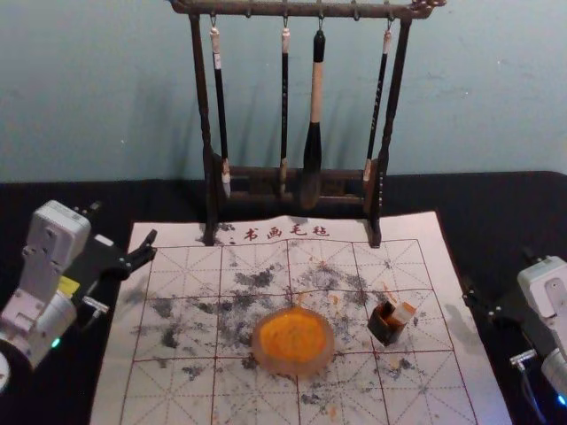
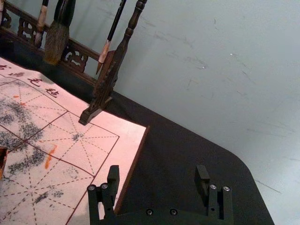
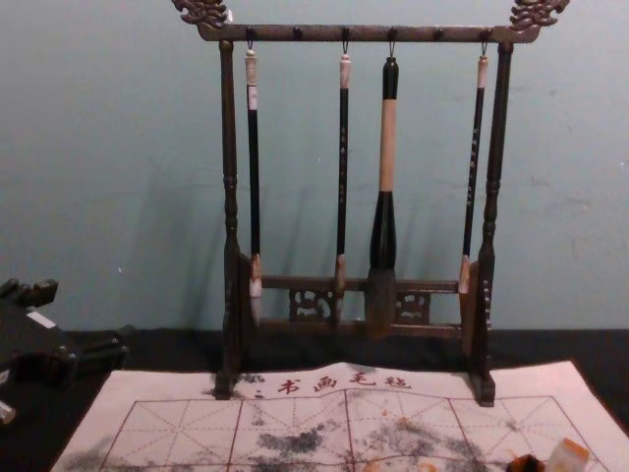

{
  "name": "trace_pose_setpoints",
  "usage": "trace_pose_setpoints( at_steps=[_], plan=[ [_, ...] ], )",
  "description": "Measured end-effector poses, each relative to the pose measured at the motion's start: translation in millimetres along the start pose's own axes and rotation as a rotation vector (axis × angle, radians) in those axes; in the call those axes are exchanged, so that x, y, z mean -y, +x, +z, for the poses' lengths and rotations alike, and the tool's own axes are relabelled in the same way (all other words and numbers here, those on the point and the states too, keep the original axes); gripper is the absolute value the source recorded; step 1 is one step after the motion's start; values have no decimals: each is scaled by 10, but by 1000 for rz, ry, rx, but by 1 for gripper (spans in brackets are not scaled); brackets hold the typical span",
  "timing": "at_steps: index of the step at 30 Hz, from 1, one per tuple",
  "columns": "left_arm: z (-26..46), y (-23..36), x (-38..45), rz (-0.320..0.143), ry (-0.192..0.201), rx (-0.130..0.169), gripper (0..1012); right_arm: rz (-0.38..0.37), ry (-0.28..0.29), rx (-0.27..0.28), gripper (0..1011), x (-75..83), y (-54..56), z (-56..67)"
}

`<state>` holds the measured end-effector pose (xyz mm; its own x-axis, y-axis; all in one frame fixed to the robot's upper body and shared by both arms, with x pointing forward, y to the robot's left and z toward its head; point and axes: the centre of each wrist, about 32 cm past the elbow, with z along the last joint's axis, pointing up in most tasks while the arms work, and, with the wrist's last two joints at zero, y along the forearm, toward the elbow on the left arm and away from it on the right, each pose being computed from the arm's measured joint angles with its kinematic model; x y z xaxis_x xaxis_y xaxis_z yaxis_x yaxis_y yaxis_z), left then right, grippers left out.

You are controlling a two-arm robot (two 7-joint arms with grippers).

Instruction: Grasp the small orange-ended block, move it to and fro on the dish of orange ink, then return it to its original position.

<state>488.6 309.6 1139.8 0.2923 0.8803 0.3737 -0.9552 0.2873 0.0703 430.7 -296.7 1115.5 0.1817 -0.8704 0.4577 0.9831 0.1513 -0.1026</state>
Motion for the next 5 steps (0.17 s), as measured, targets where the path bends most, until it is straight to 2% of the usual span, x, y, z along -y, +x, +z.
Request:
trace_pose_setpoints(
  at_steps=[5],
  plan=[
    [0,0,0,0,0,0,1001,0,0,0,1002,0,0,0]
  ],
)
